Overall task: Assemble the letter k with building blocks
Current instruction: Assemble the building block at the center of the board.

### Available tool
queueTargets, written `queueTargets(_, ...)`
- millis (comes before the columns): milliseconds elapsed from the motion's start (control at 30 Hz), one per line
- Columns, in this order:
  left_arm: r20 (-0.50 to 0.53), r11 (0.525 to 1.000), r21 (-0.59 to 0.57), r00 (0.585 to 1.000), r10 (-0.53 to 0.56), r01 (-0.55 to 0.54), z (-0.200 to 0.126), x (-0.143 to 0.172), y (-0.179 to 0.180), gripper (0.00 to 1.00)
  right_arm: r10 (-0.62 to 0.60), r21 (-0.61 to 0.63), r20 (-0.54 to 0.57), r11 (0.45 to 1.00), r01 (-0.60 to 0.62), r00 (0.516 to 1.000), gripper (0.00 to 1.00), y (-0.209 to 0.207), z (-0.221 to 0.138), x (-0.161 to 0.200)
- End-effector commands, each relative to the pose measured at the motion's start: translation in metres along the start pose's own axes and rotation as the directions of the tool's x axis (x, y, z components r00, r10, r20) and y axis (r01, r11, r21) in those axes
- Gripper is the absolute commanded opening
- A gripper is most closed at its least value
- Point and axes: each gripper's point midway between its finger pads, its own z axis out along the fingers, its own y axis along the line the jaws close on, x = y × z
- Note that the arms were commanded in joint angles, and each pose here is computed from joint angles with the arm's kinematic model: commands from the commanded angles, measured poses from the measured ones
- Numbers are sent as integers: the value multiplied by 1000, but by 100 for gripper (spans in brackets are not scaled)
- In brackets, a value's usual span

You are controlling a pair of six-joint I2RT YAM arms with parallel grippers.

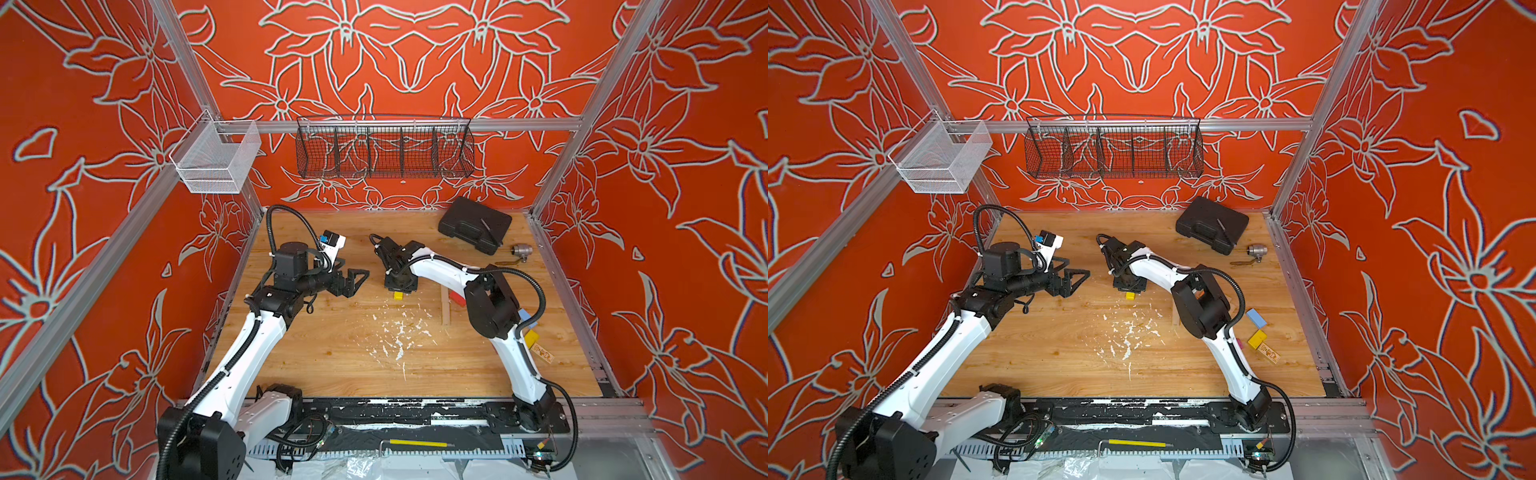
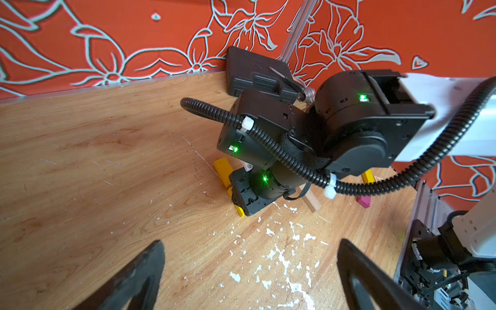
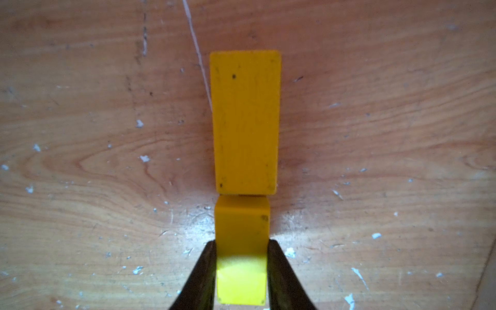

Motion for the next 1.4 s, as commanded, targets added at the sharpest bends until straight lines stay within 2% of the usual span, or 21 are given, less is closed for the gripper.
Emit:
queueTargets(0, 10, 1000, 15, 1000, 16, -16, 0, -2, -1, 97, 2, 80, -5, 997, -2, 1000, 31, -16, 13, -1)
queueTargets(900, 5, 1000, 17, 1000, 12, -12, 1, -1, -1, 97, 16, 73, -11, 997, -15, 1000, 32, -18, 19, -5)
queueTargets(1367, 2, 1000, 18, 1000, 10, -10, 2, 0, 0, 97, 6, 33, -10, 999, -6, 1000, 44, -10, 9, -7)
